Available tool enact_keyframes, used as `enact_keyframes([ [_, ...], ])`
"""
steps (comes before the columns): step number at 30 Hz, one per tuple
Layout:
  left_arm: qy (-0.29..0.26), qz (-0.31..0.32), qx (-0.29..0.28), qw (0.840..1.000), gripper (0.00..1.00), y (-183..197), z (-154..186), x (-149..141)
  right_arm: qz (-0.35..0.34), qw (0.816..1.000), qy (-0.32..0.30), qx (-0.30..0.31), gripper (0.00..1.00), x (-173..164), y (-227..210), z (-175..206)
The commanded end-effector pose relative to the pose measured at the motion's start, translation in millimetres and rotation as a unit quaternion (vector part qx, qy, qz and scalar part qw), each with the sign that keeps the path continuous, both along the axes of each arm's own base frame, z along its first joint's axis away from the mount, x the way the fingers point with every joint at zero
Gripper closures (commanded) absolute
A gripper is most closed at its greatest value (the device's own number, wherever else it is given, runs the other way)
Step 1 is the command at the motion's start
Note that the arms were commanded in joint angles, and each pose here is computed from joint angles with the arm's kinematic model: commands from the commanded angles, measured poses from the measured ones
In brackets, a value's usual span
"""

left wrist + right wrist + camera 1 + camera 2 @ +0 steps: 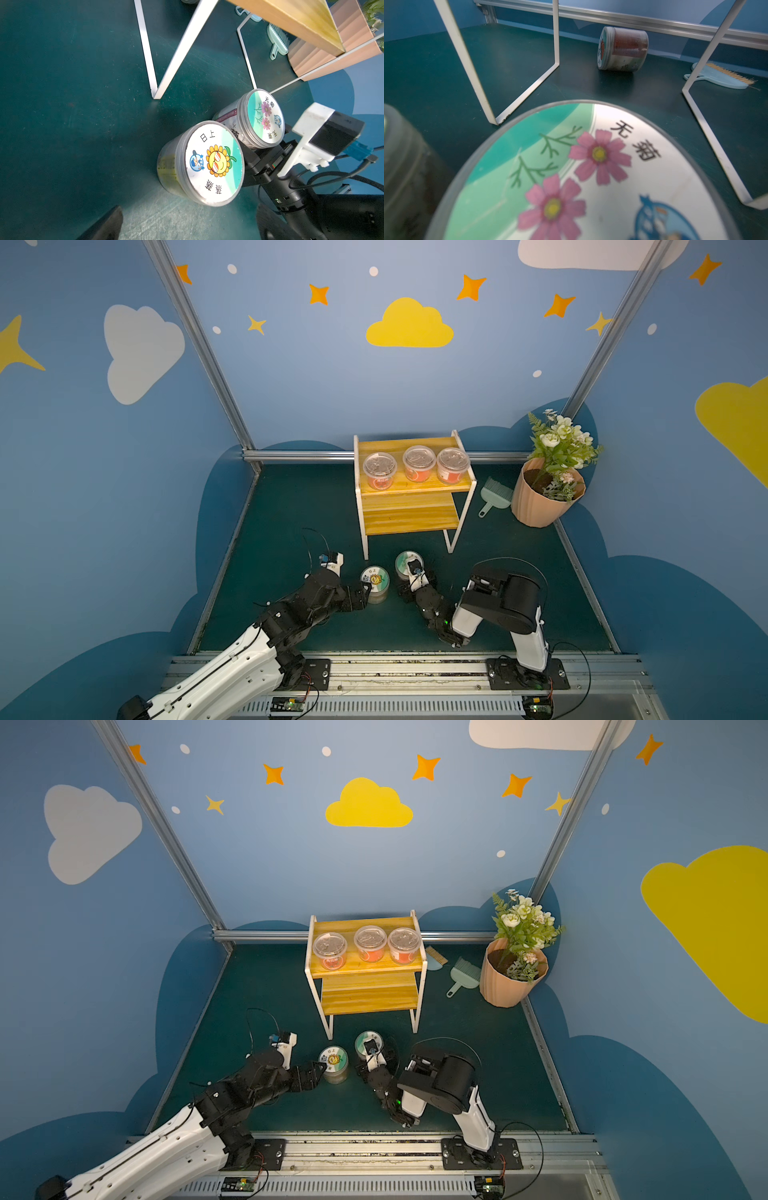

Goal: Place the seed container on the shelf
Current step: Pick up the seed jar at the center of the board, then place the seed jar on the shelf.

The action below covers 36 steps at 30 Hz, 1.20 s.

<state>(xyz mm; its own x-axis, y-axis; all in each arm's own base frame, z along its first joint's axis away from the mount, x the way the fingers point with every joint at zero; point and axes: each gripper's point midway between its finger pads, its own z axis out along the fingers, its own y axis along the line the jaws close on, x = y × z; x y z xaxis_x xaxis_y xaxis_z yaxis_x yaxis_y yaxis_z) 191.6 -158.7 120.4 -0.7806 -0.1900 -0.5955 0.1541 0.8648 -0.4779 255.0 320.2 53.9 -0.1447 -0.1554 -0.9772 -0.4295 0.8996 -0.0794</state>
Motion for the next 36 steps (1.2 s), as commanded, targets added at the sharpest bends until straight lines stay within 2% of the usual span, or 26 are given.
enact_keyframes([
  [1, -0.01, -0.012, 0.004, 1.0, 0.0, -2.0, 14.9, -0.1, -0.027, 0.998, -0.033, 0.035, 0.33, -2.4, -3.3, 35.8],
  [11, -0.035, -0.036, 0.0, 0.999, 0.0, -18.4, 46.7, 0.9, -0.035, 0.997, -0.059, 0.046, 0.33, -36.5, -17.7, 88.7],
  [18, -0.044, -0.043, -0.01, 0.998, 0.0, -28.8, 64.8, 3.6, -0.01, 0.999, -0.029, 0.027, 0.34, -45.1, -16.0, 124.2],
  [26, -0.047, -0.056, -0.022, 0.997, 0.0, -41.2, 76.1, 5.9, -0.015, 1.0, -0.012, 0.014, 0.34, -41.7, -30.4, 157.5],
  [36, -0.061, -0.06, -0.038, 0.996, 0.0, -47.7, 90.4, 10.0, -0.016, 0.998, 0.005, 0.053, 0.34, -12.2, -41.5, 190.7],
])
